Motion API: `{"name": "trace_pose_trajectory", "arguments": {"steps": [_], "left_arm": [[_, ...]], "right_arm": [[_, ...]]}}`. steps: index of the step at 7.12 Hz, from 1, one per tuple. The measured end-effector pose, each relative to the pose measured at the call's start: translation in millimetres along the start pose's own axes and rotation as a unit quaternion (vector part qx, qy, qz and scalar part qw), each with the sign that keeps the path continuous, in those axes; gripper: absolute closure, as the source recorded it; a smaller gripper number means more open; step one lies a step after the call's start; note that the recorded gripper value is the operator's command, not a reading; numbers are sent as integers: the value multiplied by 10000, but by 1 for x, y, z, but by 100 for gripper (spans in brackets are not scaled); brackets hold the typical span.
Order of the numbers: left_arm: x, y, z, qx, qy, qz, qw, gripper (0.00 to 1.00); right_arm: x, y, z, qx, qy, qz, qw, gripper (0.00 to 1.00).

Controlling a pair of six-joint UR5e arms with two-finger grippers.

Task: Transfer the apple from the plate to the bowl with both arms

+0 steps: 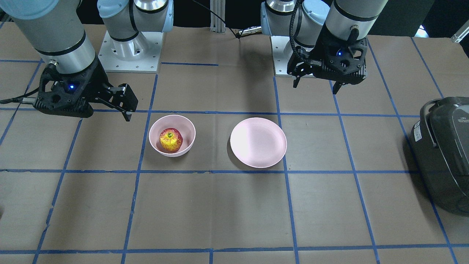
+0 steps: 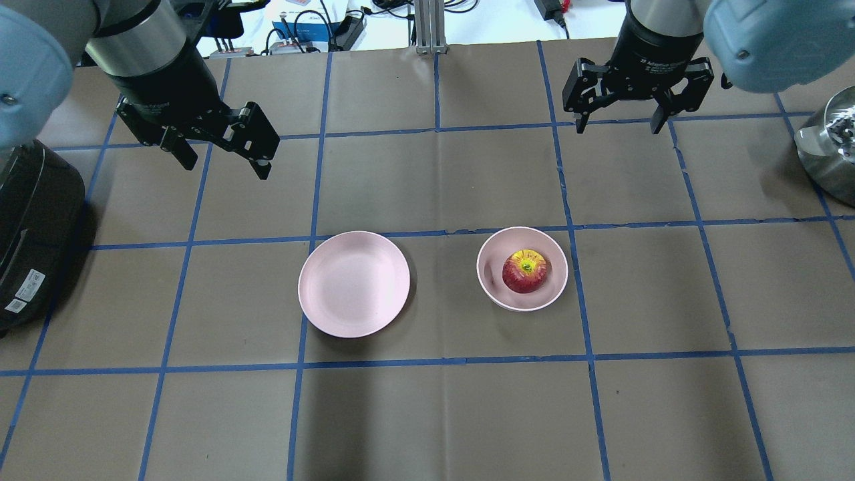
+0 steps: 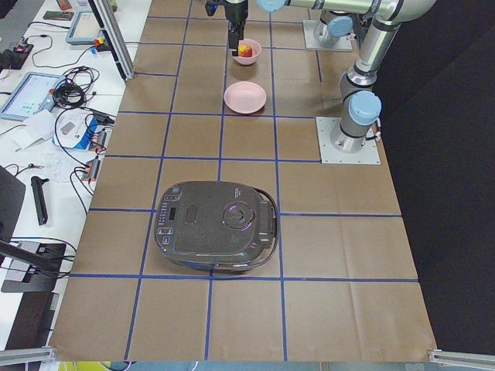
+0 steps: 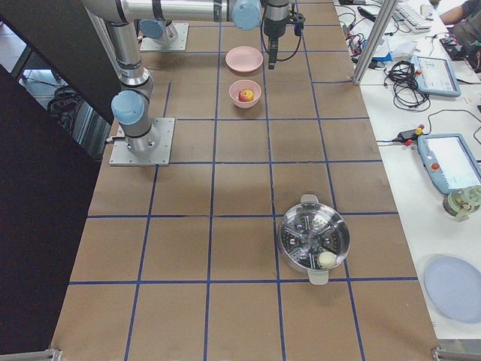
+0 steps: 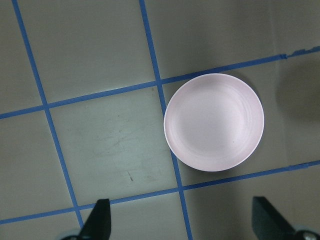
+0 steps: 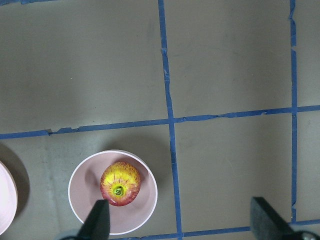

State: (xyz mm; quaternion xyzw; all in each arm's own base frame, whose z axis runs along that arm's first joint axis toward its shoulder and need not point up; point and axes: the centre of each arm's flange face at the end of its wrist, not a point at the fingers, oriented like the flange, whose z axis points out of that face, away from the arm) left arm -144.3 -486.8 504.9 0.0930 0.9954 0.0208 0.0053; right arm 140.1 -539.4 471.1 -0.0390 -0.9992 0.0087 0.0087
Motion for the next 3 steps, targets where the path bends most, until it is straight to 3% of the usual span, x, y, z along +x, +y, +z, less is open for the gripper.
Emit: {"name": "trace_pose_trajectory", "arguments": {"steps": [3], "left_arm": [[0, 1, -1, -11, 3, -3, 10000, 0]], "right_arm": [[4, -1, 1, -5, 6, 33, 10000, 0]]}}
